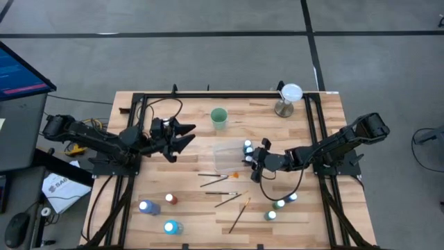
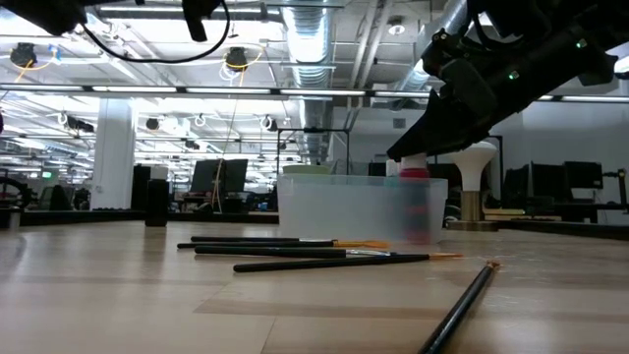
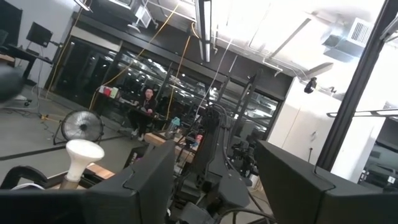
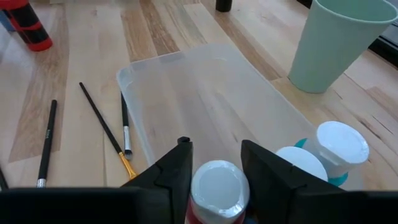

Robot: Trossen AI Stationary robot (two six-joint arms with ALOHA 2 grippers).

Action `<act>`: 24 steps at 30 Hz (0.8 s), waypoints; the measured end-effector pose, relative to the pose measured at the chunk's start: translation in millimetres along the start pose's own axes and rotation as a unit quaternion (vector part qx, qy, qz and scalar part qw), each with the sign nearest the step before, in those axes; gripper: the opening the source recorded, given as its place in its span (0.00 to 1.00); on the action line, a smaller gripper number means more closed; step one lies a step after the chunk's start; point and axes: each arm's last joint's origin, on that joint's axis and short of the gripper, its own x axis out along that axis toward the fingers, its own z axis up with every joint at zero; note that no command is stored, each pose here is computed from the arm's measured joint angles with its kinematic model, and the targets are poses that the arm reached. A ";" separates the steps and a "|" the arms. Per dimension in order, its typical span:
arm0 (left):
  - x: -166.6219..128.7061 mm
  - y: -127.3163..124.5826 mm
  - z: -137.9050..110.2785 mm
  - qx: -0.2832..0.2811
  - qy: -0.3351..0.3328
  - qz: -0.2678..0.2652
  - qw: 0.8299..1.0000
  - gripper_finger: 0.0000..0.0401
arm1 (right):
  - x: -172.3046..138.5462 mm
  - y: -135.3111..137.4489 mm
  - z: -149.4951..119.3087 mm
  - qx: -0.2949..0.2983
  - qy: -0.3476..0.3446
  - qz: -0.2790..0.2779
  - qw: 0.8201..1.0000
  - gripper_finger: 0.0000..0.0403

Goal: Pick & Place Paint Supplies
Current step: Put the red paint bottle into the transparent bin

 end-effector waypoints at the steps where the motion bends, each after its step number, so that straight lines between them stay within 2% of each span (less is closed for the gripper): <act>1: 0.1 0.4 0.1 0.000 0.000 0.001 1.000 0.54 | 0.0 0.0 0.0 0.000 0.000 0.000 1.000 0.32; 12: 2.1 6.6 2.3 0.006 -0.007 0.015 1.000 0.54 | 0.0 0.0 -0.1 -0.002 0.000 0.000 1.000 0.32; 24: 2.3 7.3 2.5 0.007 -0.008 0.016 1.000 0.54 | 0.3 -0.9 -0.8 -0.015 0.004 -0.003 1.000 0.44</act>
